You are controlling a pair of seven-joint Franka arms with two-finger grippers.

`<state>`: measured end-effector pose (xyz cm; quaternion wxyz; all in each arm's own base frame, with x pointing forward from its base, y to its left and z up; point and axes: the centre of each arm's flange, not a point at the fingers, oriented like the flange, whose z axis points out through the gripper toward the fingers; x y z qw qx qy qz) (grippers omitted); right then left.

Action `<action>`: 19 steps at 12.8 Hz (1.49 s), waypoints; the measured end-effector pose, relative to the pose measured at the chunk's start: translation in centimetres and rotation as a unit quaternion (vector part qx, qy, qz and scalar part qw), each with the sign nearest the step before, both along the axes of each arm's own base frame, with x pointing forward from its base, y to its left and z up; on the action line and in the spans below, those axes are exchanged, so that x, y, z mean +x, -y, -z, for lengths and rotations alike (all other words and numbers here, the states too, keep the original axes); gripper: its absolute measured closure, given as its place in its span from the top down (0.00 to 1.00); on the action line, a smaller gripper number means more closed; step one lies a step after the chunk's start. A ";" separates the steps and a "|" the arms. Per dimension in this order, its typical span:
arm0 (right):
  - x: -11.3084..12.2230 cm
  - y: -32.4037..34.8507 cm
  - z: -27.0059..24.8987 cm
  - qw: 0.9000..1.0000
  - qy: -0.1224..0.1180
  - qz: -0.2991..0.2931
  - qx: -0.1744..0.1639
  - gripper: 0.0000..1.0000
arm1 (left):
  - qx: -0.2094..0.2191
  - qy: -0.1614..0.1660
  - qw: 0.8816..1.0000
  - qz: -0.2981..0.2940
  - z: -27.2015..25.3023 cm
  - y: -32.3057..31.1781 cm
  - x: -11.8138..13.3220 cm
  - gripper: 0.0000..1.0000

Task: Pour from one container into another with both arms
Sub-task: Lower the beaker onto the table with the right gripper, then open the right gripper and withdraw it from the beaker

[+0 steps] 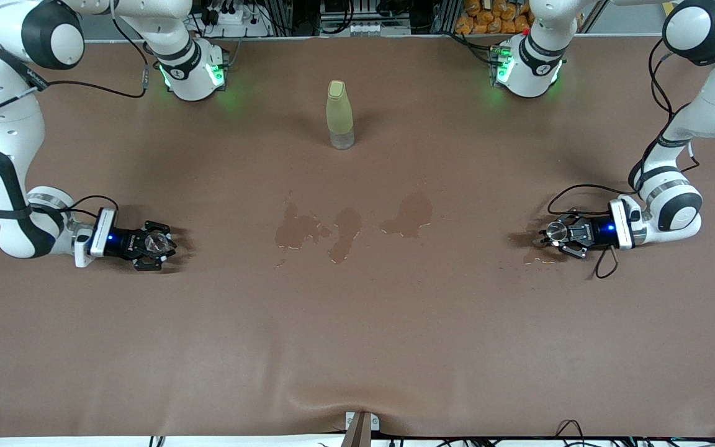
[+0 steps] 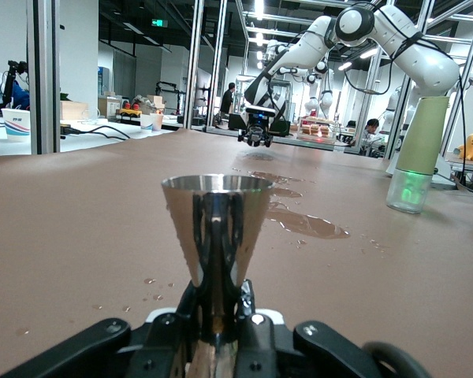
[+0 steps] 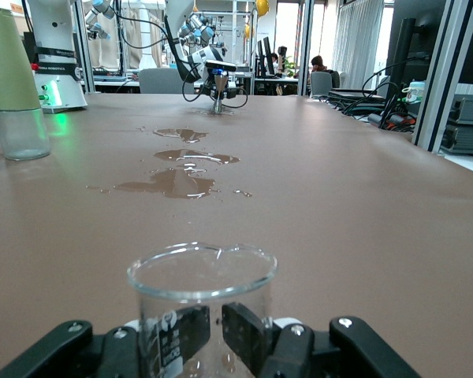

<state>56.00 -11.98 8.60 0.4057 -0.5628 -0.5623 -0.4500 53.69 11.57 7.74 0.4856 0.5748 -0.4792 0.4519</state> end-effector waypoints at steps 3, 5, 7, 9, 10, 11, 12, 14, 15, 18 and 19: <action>-0.3 -0.1 1.7 1.000 -0.006 0.001 -0.004 0.17 | 0.000 0.000 1.000 0.000 0.0 0.0 0.1 0.21; -0.3 0.1 2.2 1.000 -0.008 0.004 -0.010 0.17 | 0.000 -0.009 1.000 -0.001 -0.1 0.0 0.1 0.21; -0.2 0.3 2.4 1.000 -0.007 0.009 -0.020 0.17 | 0.000 -0.015 1.000 -0.002 -0.1 -0.1 0.1 0.21; -0.1 0.5 2.5 1.000 -0.007 0.011 -0.025 0.21 | -0.001 -0.017 1.000 -0.002 0.0 -0.1 0.1 0.21; -0.1 0.5 2.5 1.000 -0.007 0.011 -0.026 0.31 | -0.001 -0.017 1.000 -0.002 0.0 0.0 0.1 0.21; -0.1 0.6 2.5 1.000 -0.008 0.012 -0.026 0.43 | -0.001 -0.018 1.000 -0.002 0.0 0.0 0.0 0.21; -0.1 0.8 2.5 0.999 -0.010 0.014 -0.028 0.55 | -0.001 -0.017 1.000 -0.003 0.0 -0.1 0.1 0.21; -0.2 2.0 2.3 0.999 -0.011 0.016 -0.037 0.67 | 0.000 -0.017 1.000 -0.003 0.0 -0.1 0.1 0.21; -0.1 2.8 2.1 0.999 -0.009 0.016 -0.045 0.74 | 0.000 -0.016 1.000 -0.003 0.0 -0.1 0.2 0.22; 0.0 5.8 1.3 0.997 -0.013 0.015 -0.074 0.86 | 0.000 -0.015 1.000 -0.004 0.0 -0.3 0.2 0.24; 0.0 6.9 0.9 0.996 -0.019 0.012 -0.087 0.87 | 0.001 -0.015 1.000 -0.005 0.0 -0.4 0.3 0.24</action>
